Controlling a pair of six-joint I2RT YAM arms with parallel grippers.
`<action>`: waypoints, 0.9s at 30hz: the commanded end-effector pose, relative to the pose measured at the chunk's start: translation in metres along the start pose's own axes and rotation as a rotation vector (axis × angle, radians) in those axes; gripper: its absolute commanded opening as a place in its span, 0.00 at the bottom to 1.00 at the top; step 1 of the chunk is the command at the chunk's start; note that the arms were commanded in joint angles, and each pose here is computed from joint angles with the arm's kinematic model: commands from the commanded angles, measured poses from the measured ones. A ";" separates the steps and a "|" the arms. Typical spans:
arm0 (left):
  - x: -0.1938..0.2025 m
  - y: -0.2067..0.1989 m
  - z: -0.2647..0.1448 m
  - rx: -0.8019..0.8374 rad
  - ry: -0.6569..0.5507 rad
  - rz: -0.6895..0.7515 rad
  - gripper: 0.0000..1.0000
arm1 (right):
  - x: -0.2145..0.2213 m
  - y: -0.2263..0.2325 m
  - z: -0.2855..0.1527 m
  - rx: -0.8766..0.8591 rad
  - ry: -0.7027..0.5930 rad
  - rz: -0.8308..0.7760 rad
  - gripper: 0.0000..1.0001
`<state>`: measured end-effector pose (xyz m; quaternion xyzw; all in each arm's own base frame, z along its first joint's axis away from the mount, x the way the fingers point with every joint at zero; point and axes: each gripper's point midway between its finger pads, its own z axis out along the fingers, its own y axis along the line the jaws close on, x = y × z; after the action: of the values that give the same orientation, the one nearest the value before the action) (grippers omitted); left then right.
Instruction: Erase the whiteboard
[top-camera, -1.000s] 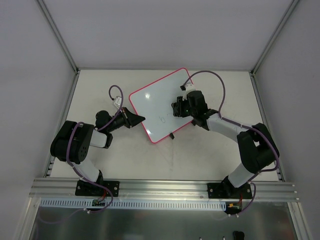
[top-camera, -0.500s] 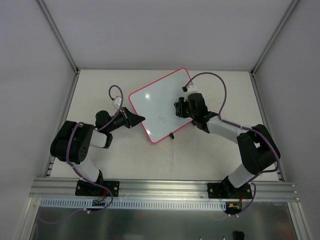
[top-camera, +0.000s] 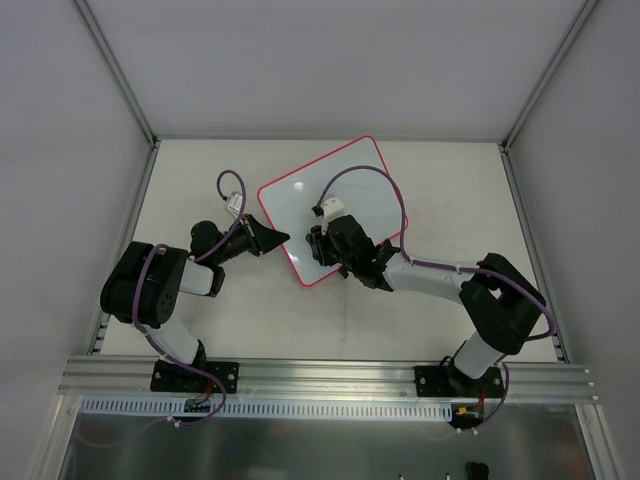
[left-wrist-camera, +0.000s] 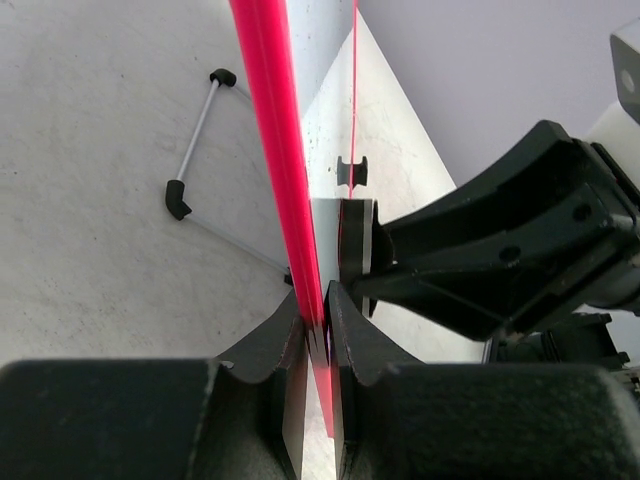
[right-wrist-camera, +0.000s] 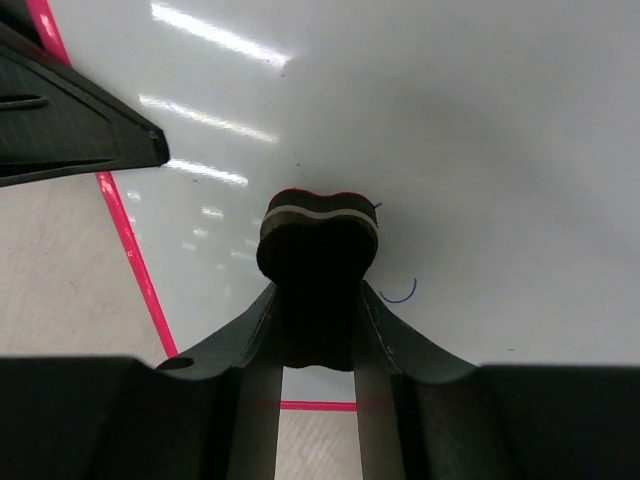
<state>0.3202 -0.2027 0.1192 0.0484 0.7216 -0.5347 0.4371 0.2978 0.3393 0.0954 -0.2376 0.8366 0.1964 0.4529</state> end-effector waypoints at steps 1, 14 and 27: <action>-0.044 -0.054 -0.002 0.209 -0.175 0.339 0.00 | 0.009 0.041 0.007 -0.100 0.035 -0.002 0.00; -0.043 -0.053 -0.002 0.207 -0.172 0.337 0.00 | 0.006 -0.015 0.006 -0.008 -0.003 0.064 0.00; -0.043 -0.052 -0.001 0.208 -0.172 0.334 0.00 | 0.014 -0.129 -0.019 0.358 -0.087 0.157 0.00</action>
<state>0.3198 -0.2032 0.1184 0.0475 0.7229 -0.5348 0.4348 0.3303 0.2718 0.0841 -0.1435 0.8460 0.1734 0.4833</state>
